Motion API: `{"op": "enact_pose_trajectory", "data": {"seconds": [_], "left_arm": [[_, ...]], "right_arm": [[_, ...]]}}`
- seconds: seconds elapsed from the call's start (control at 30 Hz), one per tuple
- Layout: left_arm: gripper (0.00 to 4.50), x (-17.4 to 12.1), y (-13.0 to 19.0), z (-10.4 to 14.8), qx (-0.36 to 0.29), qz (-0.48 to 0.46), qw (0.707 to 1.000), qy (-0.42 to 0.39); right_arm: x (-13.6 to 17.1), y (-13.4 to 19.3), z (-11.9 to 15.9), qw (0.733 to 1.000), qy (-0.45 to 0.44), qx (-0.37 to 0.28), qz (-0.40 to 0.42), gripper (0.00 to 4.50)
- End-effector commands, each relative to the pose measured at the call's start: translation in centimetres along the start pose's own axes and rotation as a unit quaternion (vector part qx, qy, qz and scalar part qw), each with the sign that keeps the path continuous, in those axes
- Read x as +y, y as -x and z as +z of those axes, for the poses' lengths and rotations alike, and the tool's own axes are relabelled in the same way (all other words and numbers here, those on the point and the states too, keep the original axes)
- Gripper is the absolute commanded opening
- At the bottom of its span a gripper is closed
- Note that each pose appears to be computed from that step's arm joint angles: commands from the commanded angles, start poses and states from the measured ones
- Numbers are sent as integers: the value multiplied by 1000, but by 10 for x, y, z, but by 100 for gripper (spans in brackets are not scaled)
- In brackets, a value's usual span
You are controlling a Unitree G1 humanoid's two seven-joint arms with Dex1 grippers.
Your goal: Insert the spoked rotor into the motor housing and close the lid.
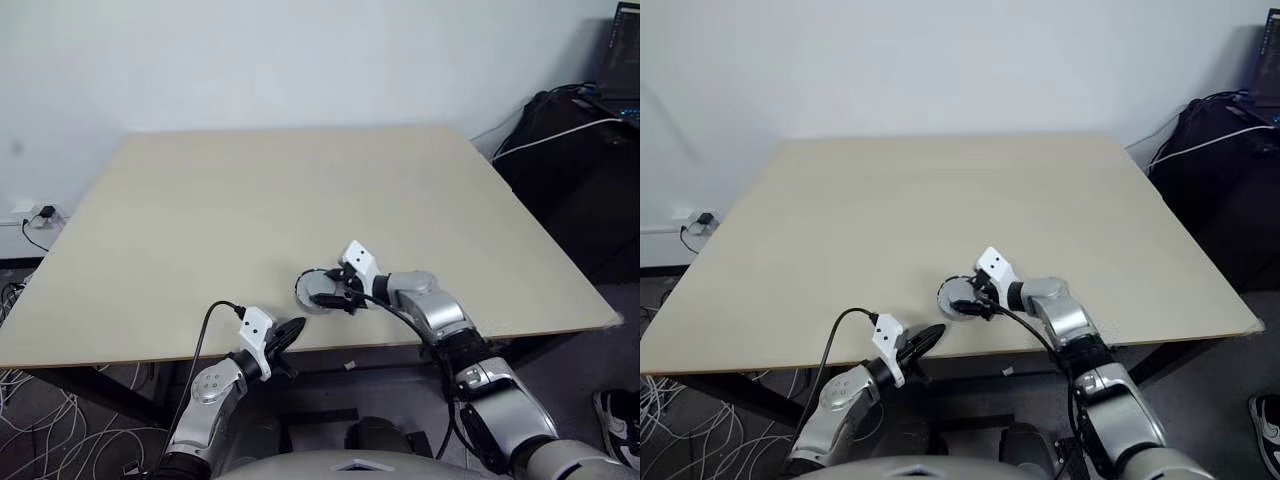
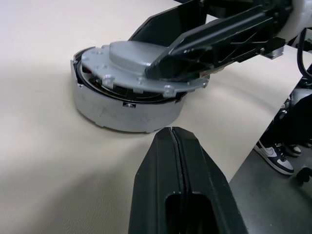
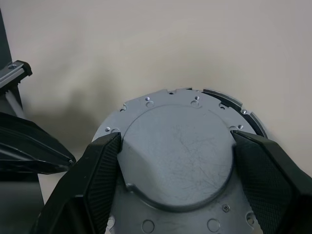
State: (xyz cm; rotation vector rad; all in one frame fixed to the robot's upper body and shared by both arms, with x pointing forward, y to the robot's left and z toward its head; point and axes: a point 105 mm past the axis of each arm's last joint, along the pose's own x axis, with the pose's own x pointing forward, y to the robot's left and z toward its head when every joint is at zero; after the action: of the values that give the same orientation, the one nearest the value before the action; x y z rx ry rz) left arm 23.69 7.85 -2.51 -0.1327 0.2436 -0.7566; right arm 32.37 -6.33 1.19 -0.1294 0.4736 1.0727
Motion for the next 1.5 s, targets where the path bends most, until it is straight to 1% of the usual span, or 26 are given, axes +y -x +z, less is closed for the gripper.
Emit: {"op": "enact_pose_trajectory", "data": {"seconds": [0.03,0.2,0.5,0.67,0.97,1.2,1.5], "left_arm": [[0,-2,-4,17,-28,-6,1000,-6],[0,-3,-5,17,-26,-12,1000,-5],[0,-4,-5,18,-26,-13,1000,-2],[0,-4,-5,19,-26,-11,1000,0],[0,-4,-5,20,-26,-11,1000,0],[0,-4,-5,20,-25,-10,1000,-1],[0,-5,-5,19,-25,-12,1000,0]], "right_arm": [[-1,7,16,999,20,-33,-19,328],[0,5,12,999,5,-37,-39,328],[-1,3,23,996,3,-74,-58,328],[-7,1,21,995,-2,-66,-80,328],[-3,-6,10,996,1,-40,-85,328],[-9,-10,1,993,3,-11,-117,328],[-12,-8,-6,992,8,8,-126,328]]}}
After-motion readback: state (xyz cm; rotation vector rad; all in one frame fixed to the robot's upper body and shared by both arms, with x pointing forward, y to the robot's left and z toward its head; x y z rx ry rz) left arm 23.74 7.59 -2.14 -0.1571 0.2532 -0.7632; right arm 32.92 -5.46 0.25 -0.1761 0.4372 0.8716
